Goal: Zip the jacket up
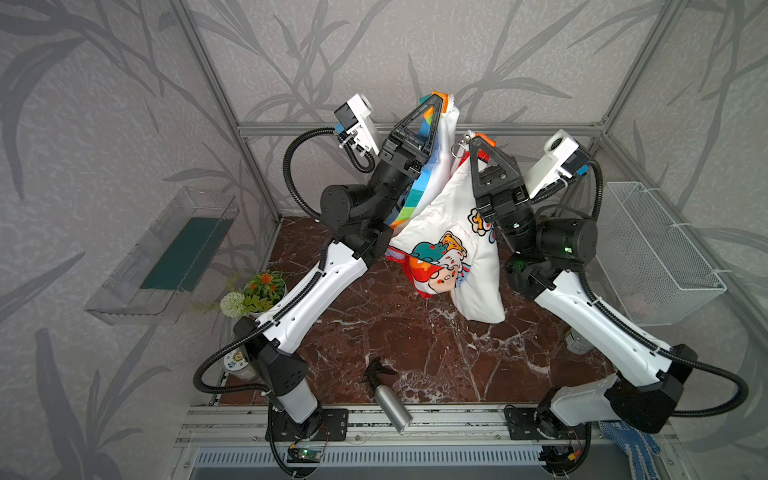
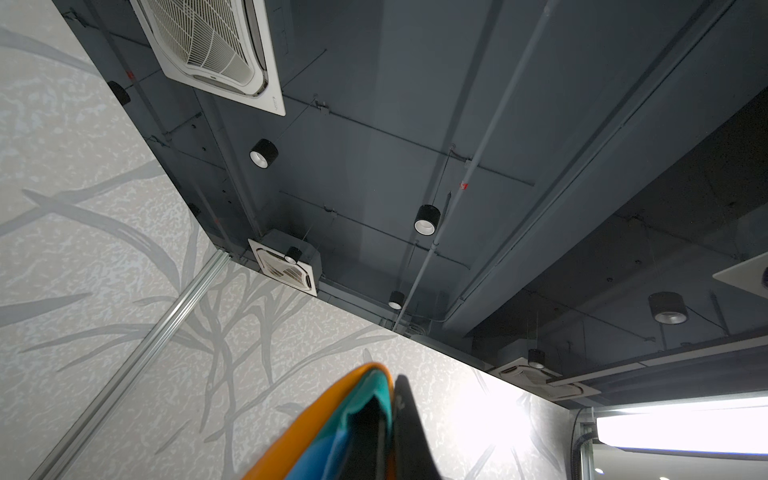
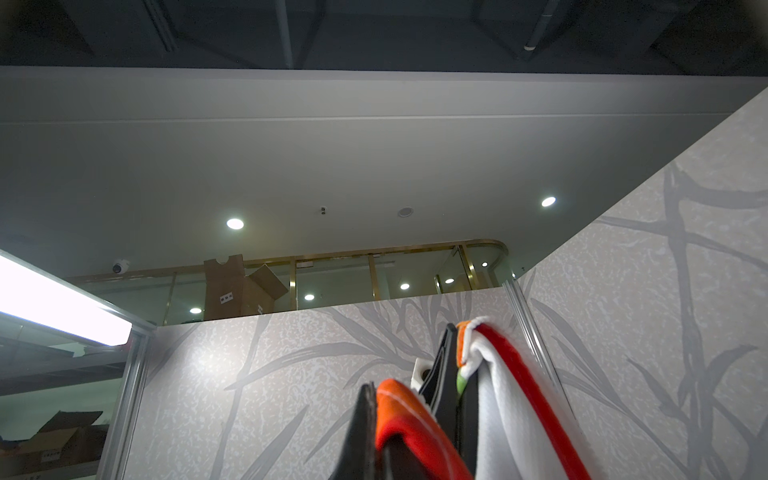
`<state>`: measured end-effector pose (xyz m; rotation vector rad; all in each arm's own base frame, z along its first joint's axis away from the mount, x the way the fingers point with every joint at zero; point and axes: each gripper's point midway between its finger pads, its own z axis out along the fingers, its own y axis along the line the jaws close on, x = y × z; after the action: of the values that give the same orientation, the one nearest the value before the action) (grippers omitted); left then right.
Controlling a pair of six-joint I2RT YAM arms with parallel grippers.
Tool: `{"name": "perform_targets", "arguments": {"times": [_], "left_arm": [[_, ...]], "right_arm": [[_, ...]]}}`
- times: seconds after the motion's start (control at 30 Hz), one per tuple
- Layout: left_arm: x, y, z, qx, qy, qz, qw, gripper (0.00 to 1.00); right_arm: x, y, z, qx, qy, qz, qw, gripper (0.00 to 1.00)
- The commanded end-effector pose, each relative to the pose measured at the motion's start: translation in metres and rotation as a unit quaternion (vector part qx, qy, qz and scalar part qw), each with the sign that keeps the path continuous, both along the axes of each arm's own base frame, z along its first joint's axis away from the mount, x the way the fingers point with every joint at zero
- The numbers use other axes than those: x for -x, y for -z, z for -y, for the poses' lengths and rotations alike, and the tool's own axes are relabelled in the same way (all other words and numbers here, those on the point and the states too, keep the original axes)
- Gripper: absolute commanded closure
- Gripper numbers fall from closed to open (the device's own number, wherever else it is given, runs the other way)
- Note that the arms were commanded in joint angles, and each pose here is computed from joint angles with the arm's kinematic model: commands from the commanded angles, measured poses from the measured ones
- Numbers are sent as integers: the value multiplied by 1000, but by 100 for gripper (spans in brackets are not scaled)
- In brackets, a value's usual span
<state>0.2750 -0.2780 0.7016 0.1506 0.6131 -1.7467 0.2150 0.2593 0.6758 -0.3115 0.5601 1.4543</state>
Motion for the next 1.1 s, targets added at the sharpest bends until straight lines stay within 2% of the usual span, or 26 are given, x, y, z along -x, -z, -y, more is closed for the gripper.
{"name": "perform_targets", "arguments": {"times": [0.0, 0.53, 1.07], "left_arm": [[25, -13, -10, 20, 12, 38, 999, 100], [40, -17, -20, 53, 30, 46, 997, 100], [46, -18, -19, 63, 47, 48, 996, 100]], "right_arm": [[24, -28, 21, -37, -3, 39, 999, 100], [2, -27, 19, -58, -27, 26, 998, 100], [0, -31, 21, -69, -50, 29, 996, 100]]}}
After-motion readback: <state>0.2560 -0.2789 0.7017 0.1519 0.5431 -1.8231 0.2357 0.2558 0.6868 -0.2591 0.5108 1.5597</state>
